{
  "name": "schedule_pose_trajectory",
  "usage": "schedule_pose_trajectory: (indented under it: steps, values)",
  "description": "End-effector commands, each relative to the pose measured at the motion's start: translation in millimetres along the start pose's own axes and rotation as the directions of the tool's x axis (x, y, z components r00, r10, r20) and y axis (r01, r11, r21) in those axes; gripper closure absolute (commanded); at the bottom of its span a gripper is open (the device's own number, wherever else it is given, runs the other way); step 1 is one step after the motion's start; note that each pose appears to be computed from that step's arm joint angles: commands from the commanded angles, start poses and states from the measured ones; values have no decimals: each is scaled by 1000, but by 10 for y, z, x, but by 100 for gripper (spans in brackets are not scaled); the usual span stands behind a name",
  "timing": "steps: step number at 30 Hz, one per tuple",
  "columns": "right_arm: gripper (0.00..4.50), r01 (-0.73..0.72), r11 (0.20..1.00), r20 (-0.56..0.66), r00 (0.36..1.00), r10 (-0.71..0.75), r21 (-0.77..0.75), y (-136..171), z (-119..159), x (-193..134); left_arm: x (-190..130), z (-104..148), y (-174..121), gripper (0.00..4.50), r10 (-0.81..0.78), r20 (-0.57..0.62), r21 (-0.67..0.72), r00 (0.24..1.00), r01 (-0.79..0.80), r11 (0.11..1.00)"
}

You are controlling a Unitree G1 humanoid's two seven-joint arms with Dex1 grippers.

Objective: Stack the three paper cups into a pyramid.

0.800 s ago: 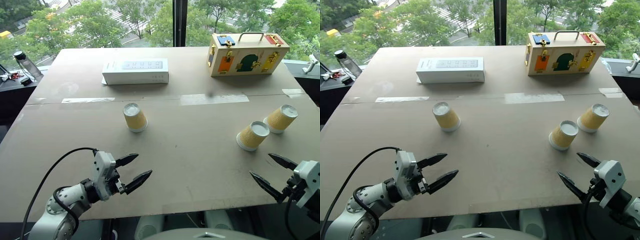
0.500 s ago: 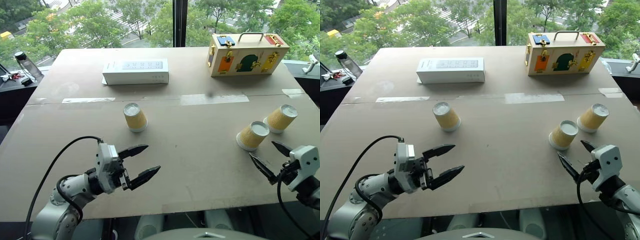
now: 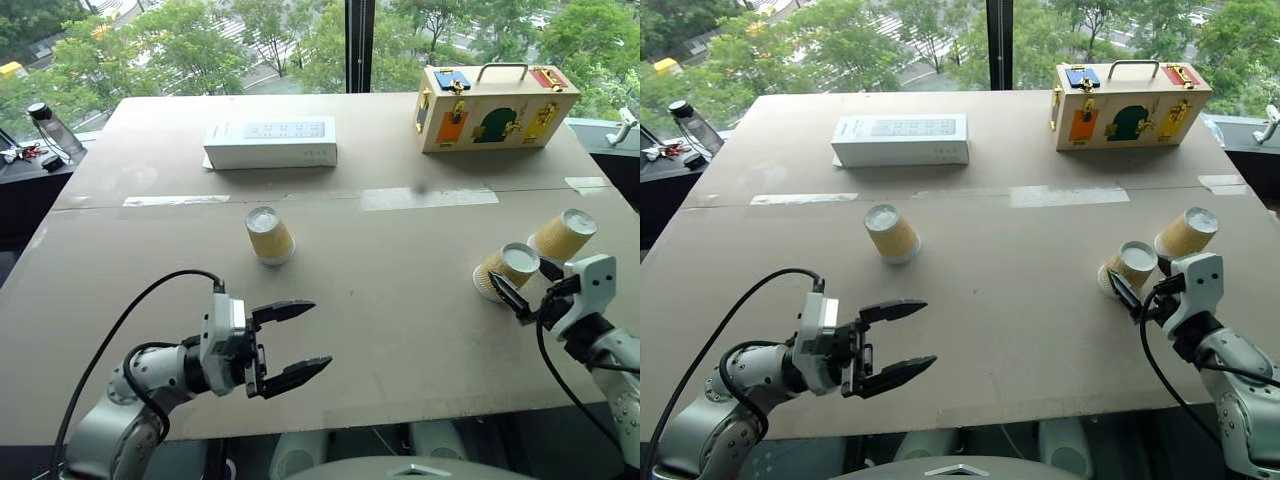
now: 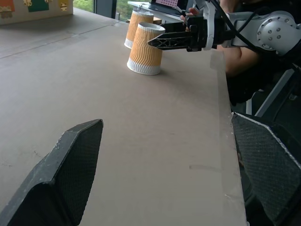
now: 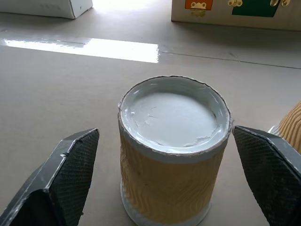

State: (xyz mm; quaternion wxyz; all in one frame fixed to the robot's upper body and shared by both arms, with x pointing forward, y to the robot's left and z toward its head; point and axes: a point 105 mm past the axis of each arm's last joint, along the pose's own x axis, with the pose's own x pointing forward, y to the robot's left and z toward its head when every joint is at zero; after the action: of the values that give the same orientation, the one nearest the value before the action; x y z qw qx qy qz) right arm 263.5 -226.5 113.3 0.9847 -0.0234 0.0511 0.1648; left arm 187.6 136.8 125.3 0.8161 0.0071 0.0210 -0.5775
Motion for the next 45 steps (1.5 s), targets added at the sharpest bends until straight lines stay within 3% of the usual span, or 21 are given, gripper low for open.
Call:
schedule_pose_trajectory:
  steps: [1, 4, 7, 8, 13, 18, 24, 28, 34, 40, 45]
  values:
    - [0, 31, 999, 20, 999, -30, -14, -79, 43, 62, 50, 123, -49, 3, -24, 20, 36, 999, 24, 999]
    - [86, 18, 1000, 39, 999, -18, -2, -92, 78, 117, 63, 156, -47, 0, -22, 25, 38, 999, 21, 999]
    - [218, -6, 1000, 58, 998, 7, -22, -51, 150, 136, 64, 232, -15, 0, 28, 59, 80, 998, -32, 996]
    - [228, -13, 999, 63, 998, 15, -34, -34, 176, 142, 62, 252, 0, 0, 48, 70, 95, 996, -55, 994]
    - [228, -69, 994, 82, 994, 76, -87, 124, 292, 219, 40, 256, 47, 0, 84, 116, 126, 990, -98, 987]
    - [228, -228, 961, 73, 968, 241, -156, 558, 362, 367, 25, 200, 79, 0, 41, 97, 78, 994, -49, 996]
    - [228, -298, 936, 58, 948, 313, -188, 789, 353, 470, 24, 246, 15, 0, -6, 115, 38, 993, 1, 999]
    - [228, -413, 885, 56, 900, 433, -215, 1042, 401, 513, -39, 239, -33, 0, -1, 119, 8, 993, 0, 1000]
    - [228, -430, 870, 51, 890, 453, -241, 1035, 426, 569, -94, 227, -81, 0, 36, 120, -6, 992, -35, 999]
    - [228, -542, 798, 62, 816, 575, -263, 1374, 524, 712, -126, 240, -154, 0, 81, 122, -32, 989, -78, 996]
    - [228, -605, 744, 20, 772, 635, -284, 1555, 493, 821, -73, 436, -184, 0, 117, 140, -14, 983, -116, 993]
